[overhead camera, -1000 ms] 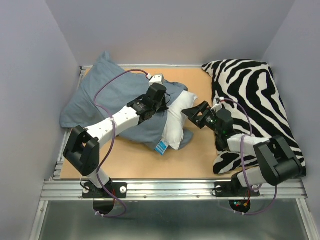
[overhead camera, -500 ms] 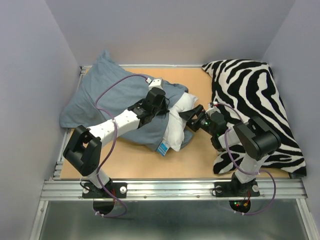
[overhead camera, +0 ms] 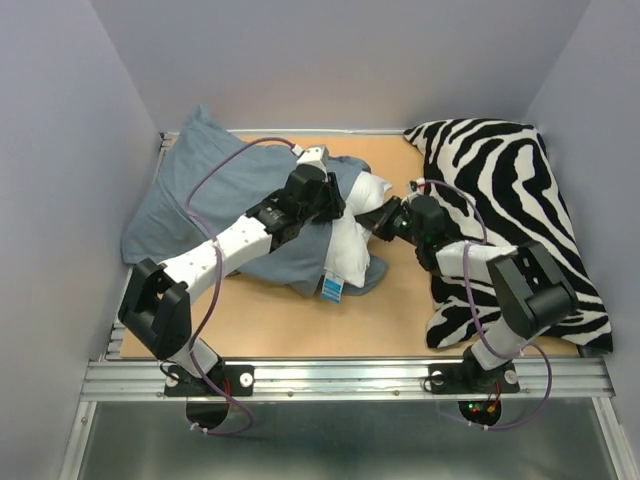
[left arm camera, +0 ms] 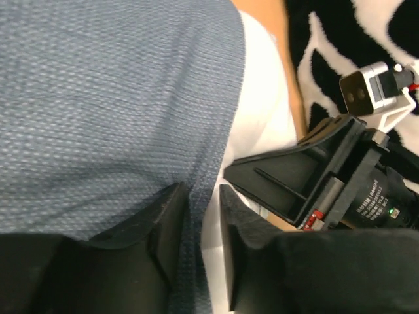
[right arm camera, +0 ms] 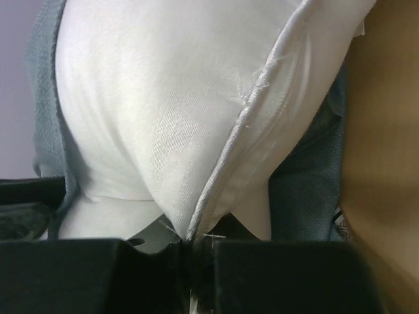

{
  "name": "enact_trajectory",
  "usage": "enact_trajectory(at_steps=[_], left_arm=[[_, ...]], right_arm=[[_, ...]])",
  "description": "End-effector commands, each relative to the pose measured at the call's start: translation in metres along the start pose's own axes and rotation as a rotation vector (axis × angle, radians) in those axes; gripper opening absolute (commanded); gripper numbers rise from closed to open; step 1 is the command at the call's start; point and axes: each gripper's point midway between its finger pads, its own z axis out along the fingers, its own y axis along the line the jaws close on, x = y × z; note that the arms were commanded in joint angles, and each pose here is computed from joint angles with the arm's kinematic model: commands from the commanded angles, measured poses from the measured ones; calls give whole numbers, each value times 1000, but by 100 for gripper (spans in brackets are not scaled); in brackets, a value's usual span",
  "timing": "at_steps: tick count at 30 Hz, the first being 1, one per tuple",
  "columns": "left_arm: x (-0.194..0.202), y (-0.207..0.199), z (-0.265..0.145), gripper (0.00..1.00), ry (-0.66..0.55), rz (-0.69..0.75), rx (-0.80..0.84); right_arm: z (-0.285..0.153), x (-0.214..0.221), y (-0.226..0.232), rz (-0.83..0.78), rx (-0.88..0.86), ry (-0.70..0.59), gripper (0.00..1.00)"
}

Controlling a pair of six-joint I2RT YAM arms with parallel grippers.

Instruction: Remove the pillowcase from the pillow

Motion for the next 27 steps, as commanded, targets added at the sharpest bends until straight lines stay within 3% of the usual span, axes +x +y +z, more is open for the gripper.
enact_trajectory(at_steps=[1,2,4,5,7,10,14,18,23,27], left_arm=[[-94,-14,-61,48,-183,2,55],[-119,-16,-74,50,-235,-6,54],[-163,-4,-96,55,-339,-17,-4],[-168,7,-98,62,-338,-14,-51],[-191,36,-106,63,-387,-5,-174],[-195,77,-111,65,-394,-11,-299],[-190,178,-105,67,-374,-66,-509],[-172,230,-79,67,-280,-133,-491],[-174,260,-74,67,-263,-174,-463],[-160,305,-86,69,-234,-252,-544]], right_arm=[[-17,-41,35,-234,163,-78,0],[-23,-57,40,-267,201,-138,0],[-36,-62,30,-317,280,-125,0],[-46,-72,28,-311,299,-125,0],[-52,-77,33,-335,289,-105,1],[-68,-86,37,-382,330,-116,1],[-78,-100,48,-413,344,-131,1],[-80,-107,50,-427,365,-125,1],[-76,-106,53,-436,354,-102,1],[-77,-108,54,-443,354,-101,1]])
